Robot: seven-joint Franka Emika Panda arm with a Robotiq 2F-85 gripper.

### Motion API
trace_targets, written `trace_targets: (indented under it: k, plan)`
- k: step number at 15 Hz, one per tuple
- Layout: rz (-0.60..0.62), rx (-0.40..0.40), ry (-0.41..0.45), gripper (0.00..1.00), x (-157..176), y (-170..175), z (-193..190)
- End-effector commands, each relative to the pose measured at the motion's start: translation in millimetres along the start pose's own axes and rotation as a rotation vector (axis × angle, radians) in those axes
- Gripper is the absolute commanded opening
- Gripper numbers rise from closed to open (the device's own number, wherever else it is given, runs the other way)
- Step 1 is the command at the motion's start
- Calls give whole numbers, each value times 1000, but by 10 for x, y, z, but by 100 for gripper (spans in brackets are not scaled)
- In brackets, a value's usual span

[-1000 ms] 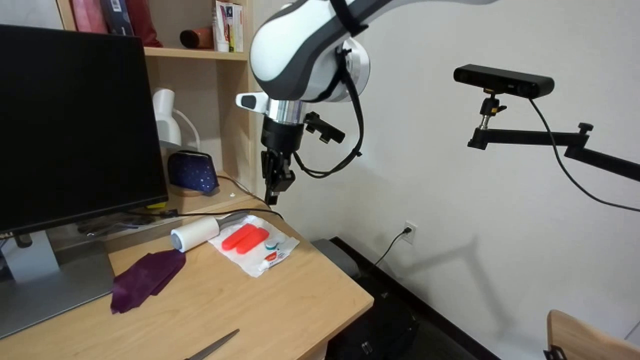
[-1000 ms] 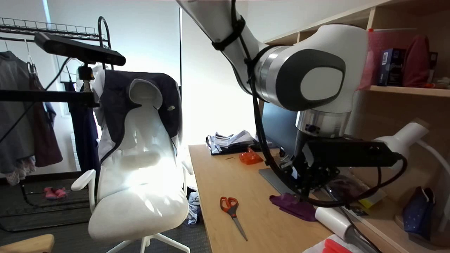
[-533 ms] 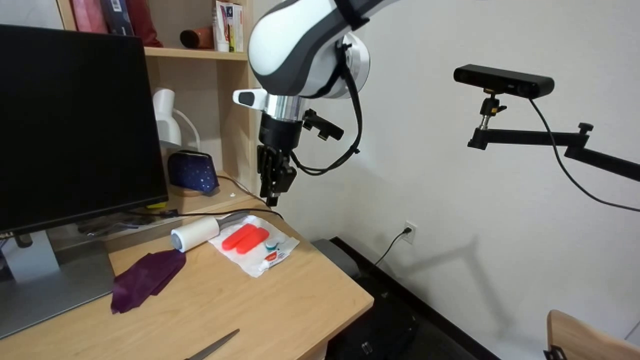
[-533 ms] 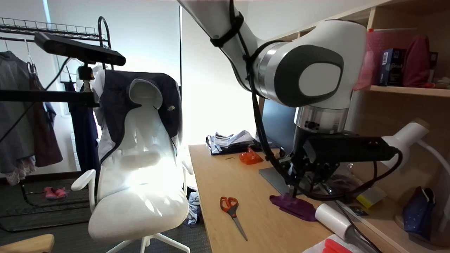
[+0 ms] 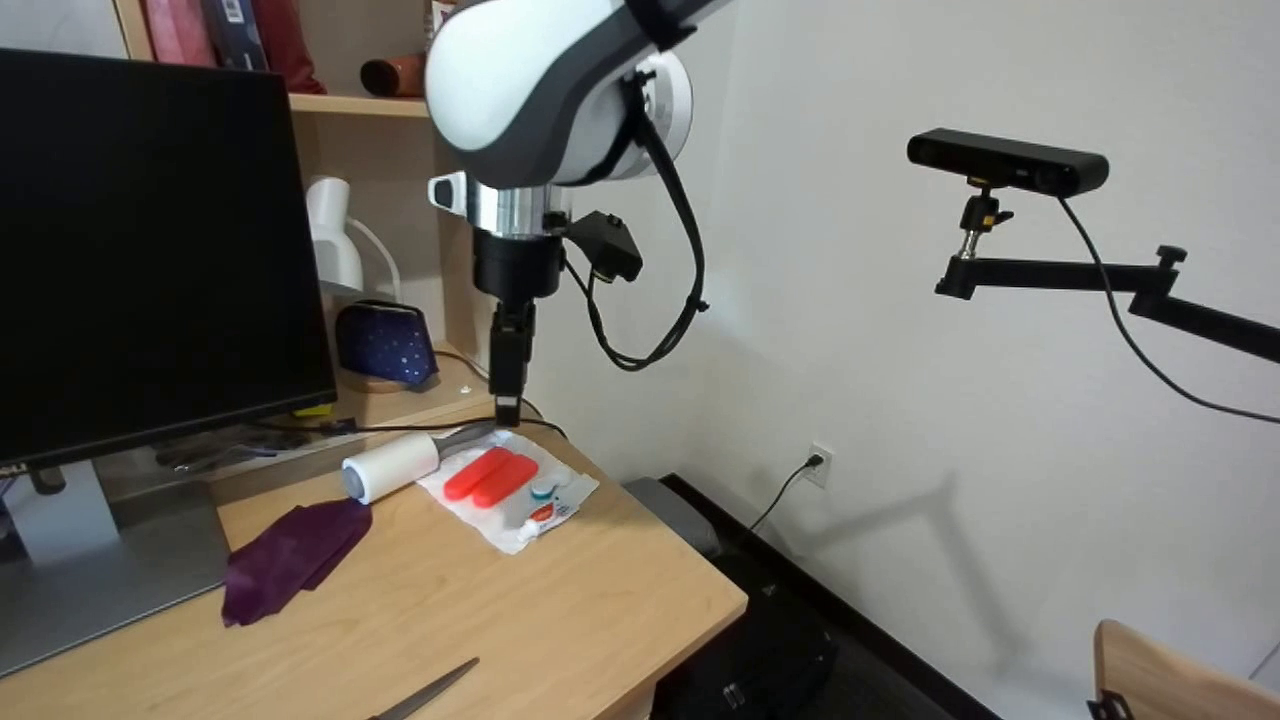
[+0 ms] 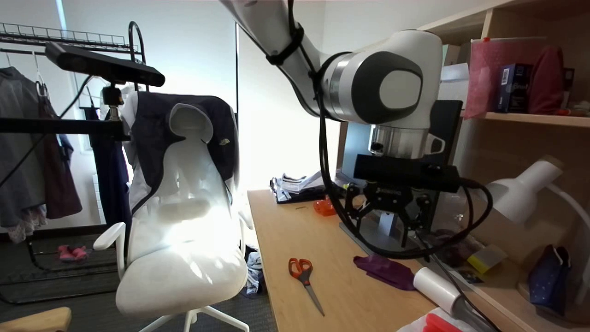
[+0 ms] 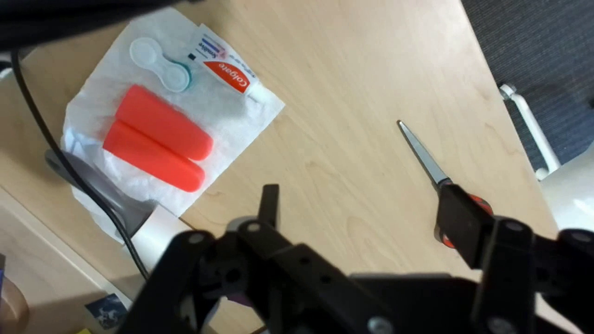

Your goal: Move the lint roller away from you

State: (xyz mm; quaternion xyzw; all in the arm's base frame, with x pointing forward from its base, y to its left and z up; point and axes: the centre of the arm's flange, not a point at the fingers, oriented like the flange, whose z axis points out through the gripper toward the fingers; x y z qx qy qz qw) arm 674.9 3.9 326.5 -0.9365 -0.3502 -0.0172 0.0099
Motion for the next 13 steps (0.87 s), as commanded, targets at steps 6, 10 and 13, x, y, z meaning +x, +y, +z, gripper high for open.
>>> trace_targets:
  k: [6,10,13]
  plan:
    - [444,59,-159,100,-63,-392,323]
    - [413,45,-153,100,-52,-342,343]
    - [420,45,-153,100,-53,-342,344]
